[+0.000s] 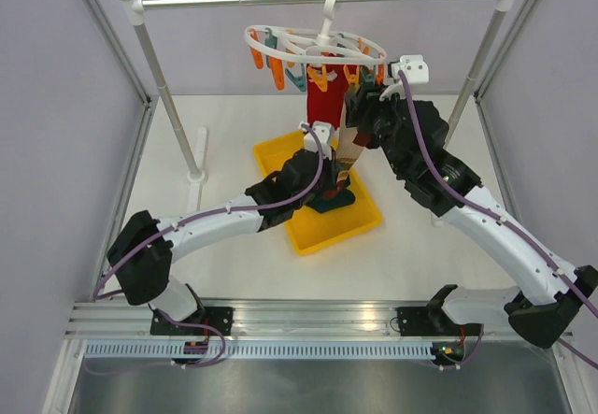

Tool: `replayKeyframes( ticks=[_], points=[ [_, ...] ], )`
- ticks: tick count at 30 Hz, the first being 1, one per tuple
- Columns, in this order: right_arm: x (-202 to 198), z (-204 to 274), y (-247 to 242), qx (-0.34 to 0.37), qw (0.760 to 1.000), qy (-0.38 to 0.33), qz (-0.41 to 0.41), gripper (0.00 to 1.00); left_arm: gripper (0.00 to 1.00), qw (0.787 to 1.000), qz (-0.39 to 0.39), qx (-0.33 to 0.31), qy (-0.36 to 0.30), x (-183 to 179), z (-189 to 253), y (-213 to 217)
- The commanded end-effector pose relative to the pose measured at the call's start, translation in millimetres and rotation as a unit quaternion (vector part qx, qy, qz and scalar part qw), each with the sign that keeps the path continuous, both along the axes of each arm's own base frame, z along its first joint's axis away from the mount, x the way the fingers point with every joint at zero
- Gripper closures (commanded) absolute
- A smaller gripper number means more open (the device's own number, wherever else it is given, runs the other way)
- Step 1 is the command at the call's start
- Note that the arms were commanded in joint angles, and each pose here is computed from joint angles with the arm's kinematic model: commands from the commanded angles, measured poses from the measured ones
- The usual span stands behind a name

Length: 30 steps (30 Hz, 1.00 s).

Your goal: Remove the socks clipped to the hanger

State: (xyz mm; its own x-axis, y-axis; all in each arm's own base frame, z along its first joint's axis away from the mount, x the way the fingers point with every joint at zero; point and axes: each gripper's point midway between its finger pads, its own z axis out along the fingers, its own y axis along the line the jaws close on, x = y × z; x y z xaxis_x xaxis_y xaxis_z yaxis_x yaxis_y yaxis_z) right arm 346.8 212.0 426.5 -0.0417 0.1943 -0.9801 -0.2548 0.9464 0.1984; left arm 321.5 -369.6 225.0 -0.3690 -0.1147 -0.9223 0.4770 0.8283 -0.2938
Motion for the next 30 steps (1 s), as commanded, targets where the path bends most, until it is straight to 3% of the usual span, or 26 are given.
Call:
replayKeyframes(
  ticks=[1,12,30],
  points=[
    [1,31,2,0.025,0.998,-0.049,-0.002,0.39,0.98,1.0,0.017,-0.012,-0.003,5,14,-6],
    [15,39,0,0.006,0.995,-0.059,-0.077,0.36,0.98,1.0,0.011,-0.004,-0.005,1,16,-16],
    [32,54,-2,0.013,0.988,-0.091,-0.124,0.3,0.98,1.0,-0.003,-0.001,-0.01,-4,24,-24]
  ],
)
